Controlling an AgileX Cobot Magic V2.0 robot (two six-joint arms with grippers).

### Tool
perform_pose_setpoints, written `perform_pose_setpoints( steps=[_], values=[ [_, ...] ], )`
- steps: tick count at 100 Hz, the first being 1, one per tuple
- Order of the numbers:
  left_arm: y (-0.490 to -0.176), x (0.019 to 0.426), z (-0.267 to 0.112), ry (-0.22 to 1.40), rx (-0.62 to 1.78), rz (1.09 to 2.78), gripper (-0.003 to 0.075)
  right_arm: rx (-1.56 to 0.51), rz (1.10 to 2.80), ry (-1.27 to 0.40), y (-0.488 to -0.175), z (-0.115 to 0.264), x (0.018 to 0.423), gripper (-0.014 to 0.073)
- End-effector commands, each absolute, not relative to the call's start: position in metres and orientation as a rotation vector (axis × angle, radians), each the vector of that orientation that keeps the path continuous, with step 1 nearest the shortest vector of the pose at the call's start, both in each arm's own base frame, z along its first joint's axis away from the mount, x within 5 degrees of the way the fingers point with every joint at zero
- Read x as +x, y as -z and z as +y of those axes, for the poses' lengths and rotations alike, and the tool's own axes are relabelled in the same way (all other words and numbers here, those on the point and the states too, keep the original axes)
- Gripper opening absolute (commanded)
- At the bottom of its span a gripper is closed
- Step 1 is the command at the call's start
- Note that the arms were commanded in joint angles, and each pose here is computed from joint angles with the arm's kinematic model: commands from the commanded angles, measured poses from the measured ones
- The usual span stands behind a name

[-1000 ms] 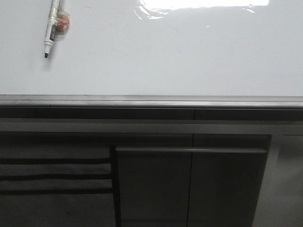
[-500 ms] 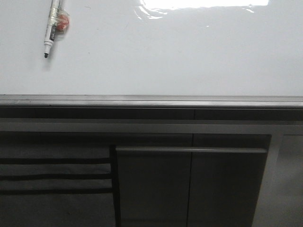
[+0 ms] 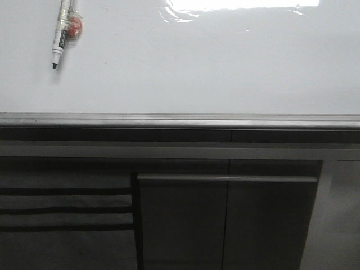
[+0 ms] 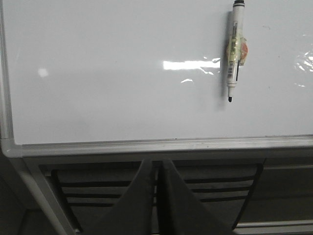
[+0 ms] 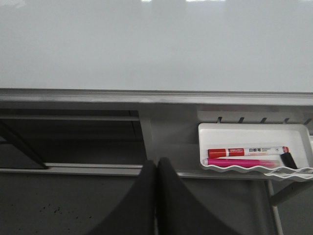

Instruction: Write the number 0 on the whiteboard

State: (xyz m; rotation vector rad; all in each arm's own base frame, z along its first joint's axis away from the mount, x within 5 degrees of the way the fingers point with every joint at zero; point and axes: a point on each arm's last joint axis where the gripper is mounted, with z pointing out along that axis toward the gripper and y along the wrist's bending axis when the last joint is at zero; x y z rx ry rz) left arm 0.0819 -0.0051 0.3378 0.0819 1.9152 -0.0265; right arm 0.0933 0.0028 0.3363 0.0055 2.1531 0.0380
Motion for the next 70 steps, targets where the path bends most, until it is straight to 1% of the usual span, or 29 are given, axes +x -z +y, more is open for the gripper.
perform_pose_setpoints(
  steps=[1,8,14,19,21,23,26,27,31,38,43,51,70],
  values=[
    [-0.350,0.092,-0.007,0.050,0.078,1.845,-0.0020,-0.022,2.069,-0.051,-0.351,0.005,0.101,-0.0073],
    [-0.347,0.098,-0.008,0.056,0.077,1.869,-0.0017,-0.044,2.063,-0.070,-0.351,0.007,0.105,-0.0073],
    [-0.344,0.106,-0.010,0.056,0.100,1.904,0.0015,-0.060,2.056,-0.104,-0.352,0.010,0.108,-0.0072],
    [-0.342,0.111,-0.013,0.076,0.129,1.915,0.0082,-0.082,2.047,-0.128,-0.352,0.012,0.110,-0.0071],
    [-0.341,0.114,-0.015,0.093,0.140,1.917,0.0120,-0.092,2.042,-0.139,-0.352,0.014,0.111,-0.0064],
    [-0.342,0.115,-0.017,0.115,0.144,1.912,0.0176,-0.106,2.041,-0.144,-0.352,0.014,0.112,-0.0053],
    [-0.340,0.120,-0.019,0.128,0.169,1.921,0.0223,-0.115,2.041,-0.160,-0.352,0.016,0.113,-0.0030],
    [-0.341,0.120,-0.020,0.136,0.167,1.914,0.0254,-0.123,2.040,-0.161,-0.352,0.016,0.114,-0.0024],
    [-0.339,0.126,-0.024,0.152,0.199,1.919,0.0340,-0.134,2.041,-0.182,-0.352,0.018,0.115,0.0027],
    [-0.338,0.138,-0.030,0.202,0.191,1.910,0.0428,-0.140,2.050,-0.201,-0.351,0.020,0.118,0.0138],
    [-0.336,0.147,-0.035,0.239,0.184,1.906,0.0441,-0.135,2.056,-0.213,-0.350,0.020,0.120,0.0219],
    [-0.334,0.160,-0.041,0.255,0.202,1.903,0.0440,-0.132,2.061,-0.217,-0.349,0.020,0.122,0.0283],
    [-0.325,0.200,-0.061,0.267,0.240,1.917,0.0440,-0.130,2.056,-0.216,-0.350,0.020,0.123,0.0278]
  ],
)
